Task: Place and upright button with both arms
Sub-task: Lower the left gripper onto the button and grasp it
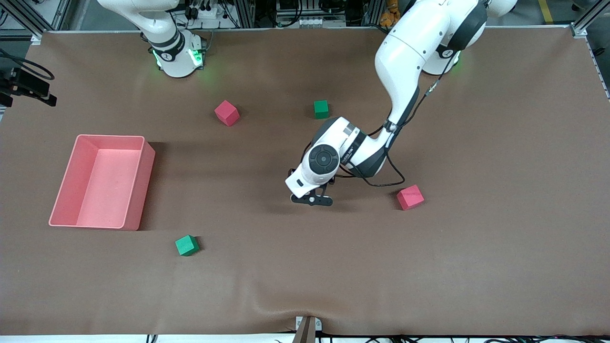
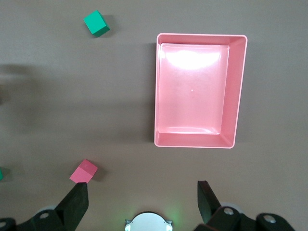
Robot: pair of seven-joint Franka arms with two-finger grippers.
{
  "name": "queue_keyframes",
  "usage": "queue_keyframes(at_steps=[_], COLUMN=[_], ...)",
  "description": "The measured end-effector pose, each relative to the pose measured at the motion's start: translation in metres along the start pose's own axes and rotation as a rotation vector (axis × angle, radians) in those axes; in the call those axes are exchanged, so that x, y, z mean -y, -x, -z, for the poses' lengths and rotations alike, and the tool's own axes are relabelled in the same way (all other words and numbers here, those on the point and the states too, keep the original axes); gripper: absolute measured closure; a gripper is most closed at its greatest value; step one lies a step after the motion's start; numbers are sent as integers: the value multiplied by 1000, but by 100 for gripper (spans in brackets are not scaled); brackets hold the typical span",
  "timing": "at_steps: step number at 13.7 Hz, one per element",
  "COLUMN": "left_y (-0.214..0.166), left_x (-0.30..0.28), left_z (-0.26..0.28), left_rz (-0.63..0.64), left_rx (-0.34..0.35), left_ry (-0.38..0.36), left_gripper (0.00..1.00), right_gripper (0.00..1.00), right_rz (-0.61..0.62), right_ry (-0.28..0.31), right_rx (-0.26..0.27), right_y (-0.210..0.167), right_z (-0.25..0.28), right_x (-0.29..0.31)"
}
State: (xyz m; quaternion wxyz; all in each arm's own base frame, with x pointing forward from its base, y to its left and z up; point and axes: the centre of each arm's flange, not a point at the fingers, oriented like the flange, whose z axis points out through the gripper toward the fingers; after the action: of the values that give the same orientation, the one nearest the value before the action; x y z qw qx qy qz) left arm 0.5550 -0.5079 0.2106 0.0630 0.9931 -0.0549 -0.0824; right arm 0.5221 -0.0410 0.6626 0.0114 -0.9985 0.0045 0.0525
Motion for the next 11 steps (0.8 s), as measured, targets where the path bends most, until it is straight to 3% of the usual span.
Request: queue_keyframes(at_steps=[5, 6, 11], left_y=[-2, -2, -2], left_x=[-1, -1, -1], left_z=[-13, -14, -15], left_rz=[-9, -9, -9], left_rx=[-16, -15, -16], left_ry=[8, 7, 8], left_gripper=[7, 13, 21], right_gripper=[0, 0, 0], right_rz=[-28, -37, -45], right_ry=[-5, -6, -8], right_rx=[12, 12, 19], right_y=[1, 1, 2], right_z=[-6, -6, -8], right_x=[-15, -20, -24])
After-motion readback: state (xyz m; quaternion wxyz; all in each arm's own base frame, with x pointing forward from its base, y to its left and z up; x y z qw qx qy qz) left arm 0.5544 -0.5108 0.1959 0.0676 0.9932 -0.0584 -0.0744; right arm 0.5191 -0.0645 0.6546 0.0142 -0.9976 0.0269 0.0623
